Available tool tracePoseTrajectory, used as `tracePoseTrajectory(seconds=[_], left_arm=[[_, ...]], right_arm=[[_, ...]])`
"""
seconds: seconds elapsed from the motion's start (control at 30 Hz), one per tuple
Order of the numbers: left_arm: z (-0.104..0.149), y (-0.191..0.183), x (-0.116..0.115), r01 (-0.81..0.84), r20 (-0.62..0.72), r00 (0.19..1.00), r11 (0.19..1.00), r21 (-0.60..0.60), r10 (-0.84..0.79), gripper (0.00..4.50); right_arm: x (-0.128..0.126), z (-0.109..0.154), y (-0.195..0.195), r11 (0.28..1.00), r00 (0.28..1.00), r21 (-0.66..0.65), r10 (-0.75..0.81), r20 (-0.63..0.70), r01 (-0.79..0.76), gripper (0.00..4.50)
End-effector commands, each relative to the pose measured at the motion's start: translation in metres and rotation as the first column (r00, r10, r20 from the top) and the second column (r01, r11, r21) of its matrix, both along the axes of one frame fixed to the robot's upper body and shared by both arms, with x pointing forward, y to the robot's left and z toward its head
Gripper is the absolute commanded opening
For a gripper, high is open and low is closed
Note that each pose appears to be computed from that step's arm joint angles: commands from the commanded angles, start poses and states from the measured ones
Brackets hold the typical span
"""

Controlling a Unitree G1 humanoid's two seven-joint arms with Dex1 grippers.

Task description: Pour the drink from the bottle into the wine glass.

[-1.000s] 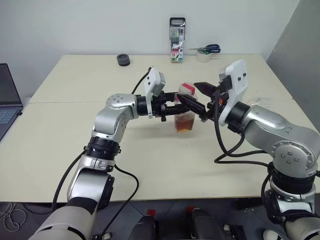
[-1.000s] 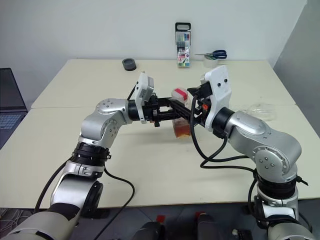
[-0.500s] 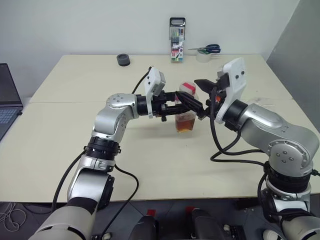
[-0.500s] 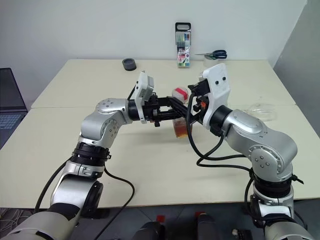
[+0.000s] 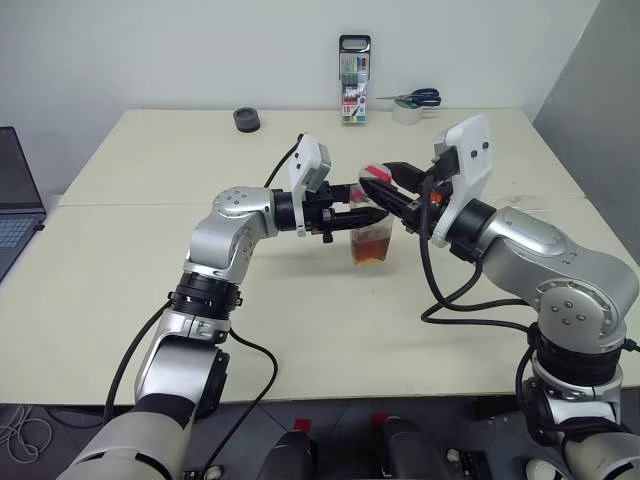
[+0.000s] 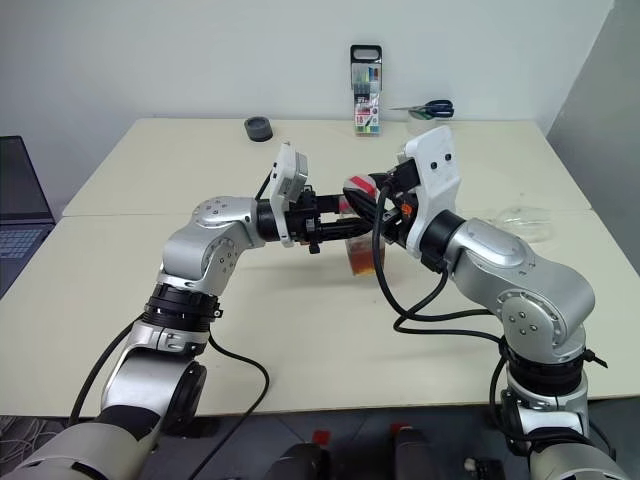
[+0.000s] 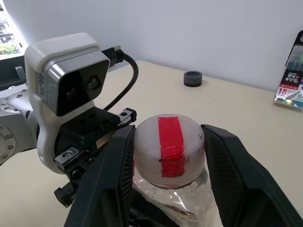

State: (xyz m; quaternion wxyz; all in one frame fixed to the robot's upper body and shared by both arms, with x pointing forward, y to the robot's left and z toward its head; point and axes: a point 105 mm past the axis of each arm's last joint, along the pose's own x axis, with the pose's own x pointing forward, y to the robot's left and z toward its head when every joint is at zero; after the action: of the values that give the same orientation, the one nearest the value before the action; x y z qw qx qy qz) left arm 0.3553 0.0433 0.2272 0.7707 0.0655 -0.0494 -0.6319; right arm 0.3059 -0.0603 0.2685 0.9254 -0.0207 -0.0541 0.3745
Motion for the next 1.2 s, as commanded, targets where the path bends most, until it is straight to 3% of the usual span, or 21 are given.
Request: tracePoseTrajectory(seconds=[0.03,0.17,0.33,0.53,0.63,0.9,1.2], left_arm=[[0.022,-0.002,-0.006,0.026,0.074,0.997,0.999,-0.025,-0.024,1.97],[0.025,-0.006,-0.016,0.082,0.084,0.993,0.997,-0.010,-0.081,1.97],[0.040,-0.012,-0.038,0.199,0.101,0.975,0.980,0.008,-0.199,1.97],[0.045,-0.014,-0.047,0.246,0.095,0.964,0.969,0.020,-0.247,1.97],[0.046,-0.013,-0.044,0.225,0.100,0.969,0.974,0.013,-0.225,1.97],[0.044,-0.005,-0.033,0.161,0.102,0.982,0.987,-0.003,-0.159,1.97],[0.040,-0.003,-0.024,0.116,0.094,0.989,0.993,-0.023,-0.114,1.97]], right_arm=[[-0.008,0.013,0.003,0.997,0.996,0.003,0.071,0.057,-0.071,1.82],[-0.022,0.024,0.002,0.966,0.962,-0.034,0.258,0.091,-0.256,1.82],[-0.022,0.031,-0.012,0.872,0.877,-0.151,0.478,0.055,-0.466,1.82],[-0.009,0.029,-0.018,0.821,0.836,-0.204,0.548,0.014,-0.534,1.82],[-0.007,0.029,-0.020,0.829,0.841,-0.170,0.541,0.002,-0.532,1.82],[-0.018,0.016,-0.047,0.895,0.902,-0.115,0.428,-0.048,-0.431,4.48],[-0.028,0.023,-0.039,0.975,0.974,-0.027,0.221,0.050,-0.220,4.48]])
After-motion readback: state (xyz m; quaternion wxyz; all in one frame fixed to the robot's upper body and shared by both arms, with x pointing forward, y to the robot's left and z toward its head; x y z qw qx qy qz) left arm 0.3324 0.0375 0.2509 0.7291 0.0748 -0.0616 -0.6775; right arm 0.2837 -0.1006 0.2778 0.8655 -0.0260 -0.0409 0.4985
